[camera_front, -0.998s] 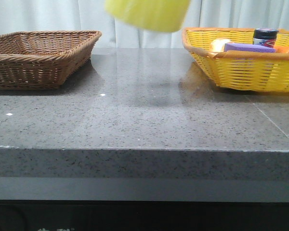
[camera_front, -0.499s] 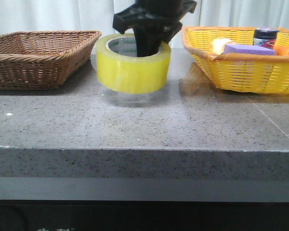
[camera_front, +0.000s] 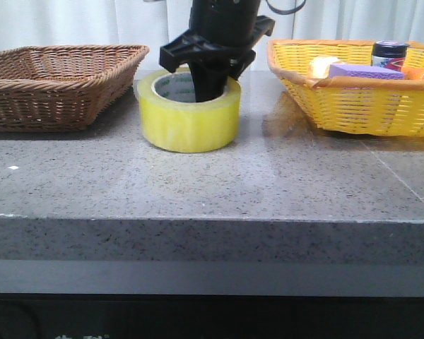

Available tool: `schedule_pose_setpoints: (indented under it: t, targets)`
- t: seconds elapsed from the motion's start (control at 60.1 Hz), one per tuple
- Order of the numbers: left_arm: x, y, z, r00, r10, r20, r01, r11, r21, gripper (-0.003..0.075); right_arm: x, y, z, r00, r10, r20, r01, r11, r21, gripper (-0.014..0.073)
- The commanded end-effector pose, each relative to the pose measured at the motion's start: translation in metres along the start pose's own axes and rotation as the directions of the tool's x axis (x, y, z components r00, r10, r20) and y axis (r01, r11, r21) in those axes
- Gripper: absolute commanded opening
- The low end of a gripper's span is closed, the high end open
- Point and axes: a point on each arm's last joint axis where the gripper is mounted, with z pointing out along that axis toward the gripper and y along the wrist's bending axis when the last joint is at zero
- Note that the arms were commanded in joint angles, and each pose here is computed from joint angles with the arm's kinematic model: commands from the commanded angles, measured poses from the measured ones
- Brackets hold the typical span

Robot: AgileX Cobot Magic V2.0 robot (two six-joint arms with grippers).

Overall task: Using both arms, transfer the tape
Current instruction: 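Set the tape roll on the table between baskets, open right gripper, then move the left gripper above the tape roll on the table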

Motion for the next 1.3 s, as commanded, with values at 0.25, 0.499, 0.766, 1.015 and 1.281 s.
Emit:
schedule_pose_setpoints:
  t: [0.25,0.499,0.766,1.015,1.281]
  targets:
    - [-0.015,-0.001,-0.007,0.995,-0.003,0.101,0.003,1.000,0.005,0.0473,-0.013,-0.010,-0.049,0.989,0.010,0.145,-0.019,0.998,0.060,0.0421]
    - [-0.015,-0.001,-0.007,0.995,-0.003,0.101,0.003,1.000,0.005,0.0473,-0.014,-0.014,-0.105,0.963,0.018,0.268,-0.040,0.996,0.076,0.0417]
    - [-0.015,-0.001,-0.007,0.995,-0.003,0.101,0.003,1.000,0.005,0.0473,0.013,-0.033,-0.174,0.901,0.172,0.398,-0.173,0.984,-0.034,0.0417]
    - [-0.015,-0.001,-0.007,0.995,-0.003,0.101,0.003,1.000,0.005,0.0473,0.068,-0.041,-0.200,0.832,0.296,0.469,-0.288,0.953,-0.091,0.0417]
    - [-0.016,-0.001,-0.007,0.994,-0.003,0.109,0.003,1.000,0.004,0.0473,0.132,-0.018,-0.229,0.772,0.294,0.563,-0.301,0.950,-0.084,0.0417]
